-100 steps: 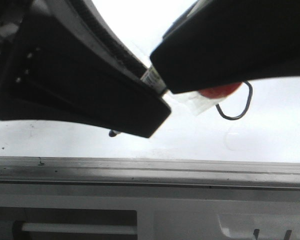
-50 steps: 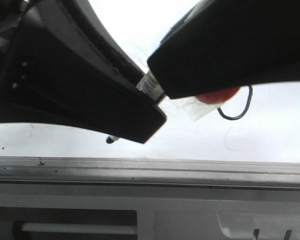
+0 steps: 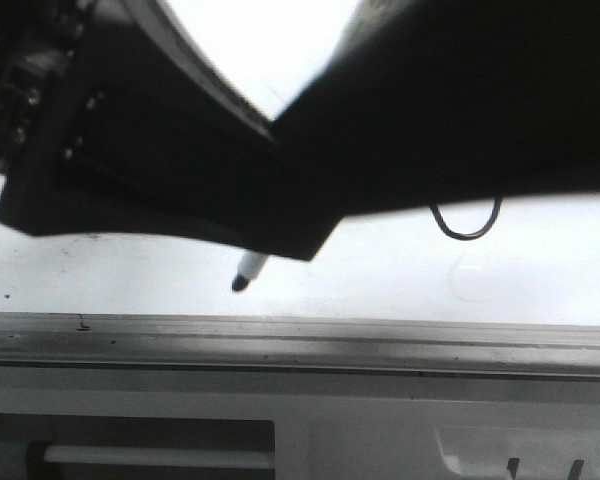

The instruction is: Write number 8 on whiteboard

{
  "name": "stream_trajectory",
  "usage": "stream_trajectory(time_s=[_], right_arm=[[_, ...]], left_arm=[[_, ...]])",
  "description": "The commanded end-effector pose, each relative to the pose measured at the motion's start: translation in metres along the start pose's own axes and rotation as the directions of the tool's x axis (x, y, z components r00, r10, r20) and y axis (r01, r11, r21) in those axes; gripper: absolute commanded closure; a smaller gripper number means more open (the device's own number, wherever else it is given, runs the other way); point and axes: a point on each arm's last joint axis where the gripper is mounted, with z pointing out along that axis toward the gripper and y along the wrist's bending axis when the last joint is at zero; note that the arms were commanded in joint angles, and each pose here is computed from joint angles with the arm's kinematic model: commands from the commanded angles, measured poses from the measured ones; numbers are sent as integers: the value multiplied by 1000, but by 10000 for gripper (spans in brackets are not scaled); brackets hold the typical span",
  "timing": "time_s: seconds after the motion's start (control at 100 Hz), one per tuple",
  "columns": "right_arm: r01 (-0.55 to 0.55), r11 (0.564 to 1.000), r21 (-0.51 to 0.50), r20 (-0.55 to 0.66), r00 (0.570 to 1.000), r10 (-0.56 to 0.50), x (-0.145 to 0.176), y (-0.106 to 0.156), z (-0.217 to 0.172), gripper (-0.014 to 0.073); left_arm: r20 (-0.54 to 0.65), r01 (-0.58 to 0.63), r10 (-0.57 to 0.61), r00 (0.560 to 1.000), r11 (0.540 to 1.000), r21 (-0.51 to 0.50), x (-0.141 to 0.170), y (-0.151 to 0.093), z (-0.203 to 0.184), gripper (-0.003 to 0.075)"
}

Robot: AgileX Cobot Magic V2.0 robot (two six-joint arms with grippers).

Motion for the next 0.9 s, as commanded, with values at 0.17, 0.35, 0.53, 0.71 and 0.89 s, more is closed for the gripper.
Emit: stream_trajectory(time_s=[0.17, 0.35, 0.53, 0.71, 0.89], right_arm=[[-17, 998, 61, 186, 983, 5, -19, -7, -37, 164], [-29, 997, 77, 224, 975, 11, -19, -8, -56, 435], [-26, 995, 94, 269, 963, 0, -19, -8, -72, 651], [-10, 995, 96, 240, 971, -14, -16, -8, -74, 643], [16, 993, 120, 239, 970, -45, -16, -10, -75, 637]], left_arm=[[108, 209, -202, 973, 976, -55, -1, 3, -3, 741], [127, 246, -234, 964, 964, -96, -2, 7, -3, 741], [174, 345, -312, 934, 912, -222, 0, 21, -5, 741], [198, 402, -354, 914, 855, -327, 3, 31, -8, 741], [212, 471, -421, 882, 807, -357, 8, 37, -4, 741]])
